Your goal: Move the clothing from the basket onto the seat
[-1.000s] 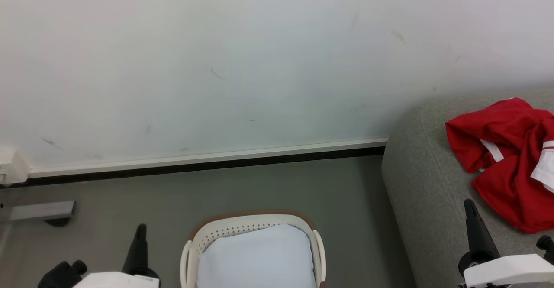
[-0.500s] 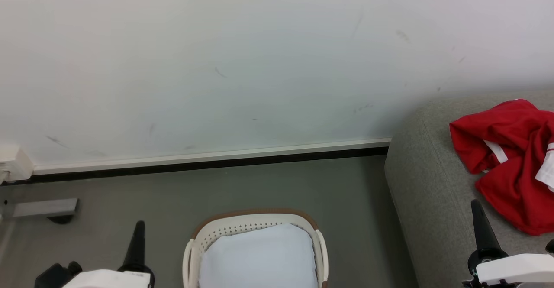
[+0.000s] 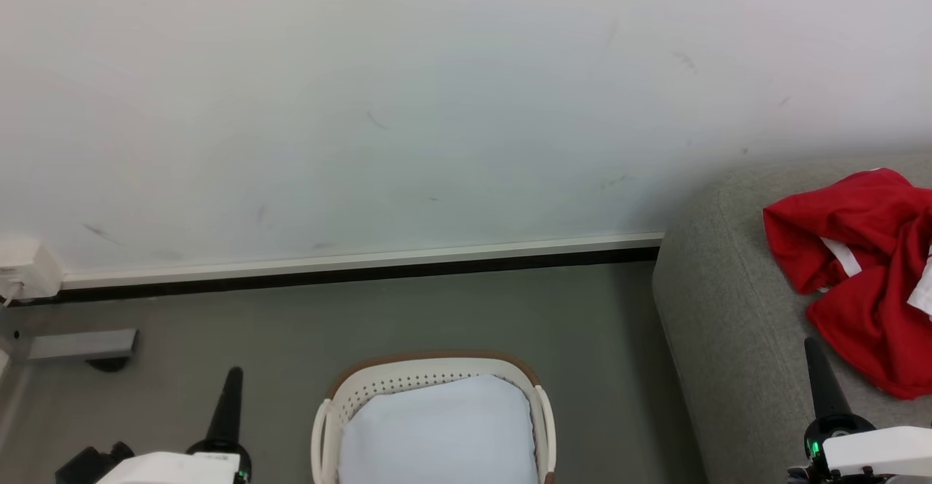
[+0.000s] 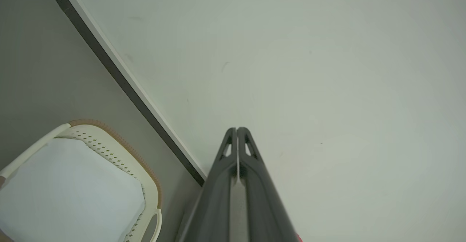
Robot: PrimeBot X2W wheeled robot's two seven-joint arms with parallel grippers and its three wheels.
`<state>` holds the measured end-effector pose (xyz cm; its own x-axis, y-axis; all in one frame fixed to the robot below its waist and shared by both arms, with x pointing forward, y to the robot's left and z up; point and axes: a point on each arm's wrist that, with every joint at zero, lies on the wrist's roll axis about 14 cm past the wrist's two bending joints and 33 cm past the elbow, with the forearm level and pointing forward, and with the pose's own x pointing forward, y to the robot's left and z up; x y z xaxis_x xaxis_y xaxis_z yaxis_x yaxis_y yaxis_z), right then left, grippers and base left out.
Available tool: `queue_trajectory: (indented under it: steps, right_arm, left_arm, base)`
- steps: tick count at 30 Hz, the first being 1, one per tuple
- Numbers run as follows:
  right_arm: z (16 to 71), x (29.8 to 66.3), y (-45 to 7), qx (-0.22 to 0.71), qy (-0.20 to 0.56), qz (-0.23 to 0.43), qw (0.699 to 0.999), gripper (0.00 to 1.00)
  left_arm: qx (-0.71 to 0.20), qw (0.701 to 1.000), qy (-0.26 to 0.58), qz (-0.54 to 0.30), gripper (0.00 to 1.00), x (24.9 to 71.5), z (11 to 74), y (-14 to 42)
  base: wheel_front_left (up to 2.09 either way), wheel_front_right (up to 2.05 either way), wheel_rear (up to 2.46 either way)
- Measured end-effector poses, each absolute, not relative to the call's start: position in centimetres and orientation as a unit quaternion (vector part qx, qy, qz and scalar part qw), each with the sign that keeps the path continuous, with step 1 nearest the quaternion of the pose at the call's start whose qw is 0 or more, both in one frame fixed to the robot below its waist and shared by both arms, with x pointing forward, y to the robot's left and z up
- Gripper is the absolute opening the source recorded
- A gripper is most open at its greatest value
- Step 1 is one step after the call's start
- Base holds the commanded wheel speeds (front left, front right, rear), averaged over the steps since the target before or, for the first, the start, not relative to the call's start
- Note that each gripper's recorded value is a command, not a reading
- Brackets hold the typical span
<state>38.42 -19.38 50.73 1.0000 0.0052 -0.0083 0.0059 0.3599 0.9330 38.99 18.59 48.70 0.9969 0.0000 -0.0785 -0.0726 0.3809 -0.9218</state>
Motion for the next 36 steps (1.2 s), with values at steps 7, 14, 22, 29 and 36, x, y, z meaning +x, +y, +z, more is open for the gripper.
queue_trajectory:
  steps: [7, 14, 22, 29, 36]
  right_arm:
    - [50.7, 38.5, -19.5, 0.590, 0.004, -0.002, 0.808, 0.00]
    - [50.7, 38.6, -19.6, 0.612, 0.004, -0.003, 0.791, 0.00]
    - [50.7, 38.7, -19.6, 0.637, 0.004, -0.002, 0.771, 0.00]
    - [50.7, 38.8, -19.8, 0.657, 0.002, -0.003, 0.754, 0.00]
    - [50.8, 38.9, -19.8, 0.673, 0.002, -0.002, 0.740, 0.00]
  left_arm:
    - [-0.582, 0.812, 0.031, 0.020, 0.00, 39.0, 48.9, 18.7]
    - [-0.607, 0.794, 0.028, 0.018, 0.00, 39.0, 49.1, 18.9]
    - [-0.632, 0.774, 0.024, 0.015, 0.00, 38.9, 49.3, 19.0]
    - [-0.653, 0.757, 0.019, 0.014, 0.00, 38.9, 49.6, 19.3]
    - [-0.672, 0.740, 0.015, 0.010, 0.00, 38.9, 49.9, 19.4]
  base:
    - [0.00, 0.00, 0.00]
    - [0.00, 0.00, 0.00]
    - [0.00, 0.00, 0.00]
    - [0.00, 0.00, 0.00]
    - [0.00, 0.00, 0.00]
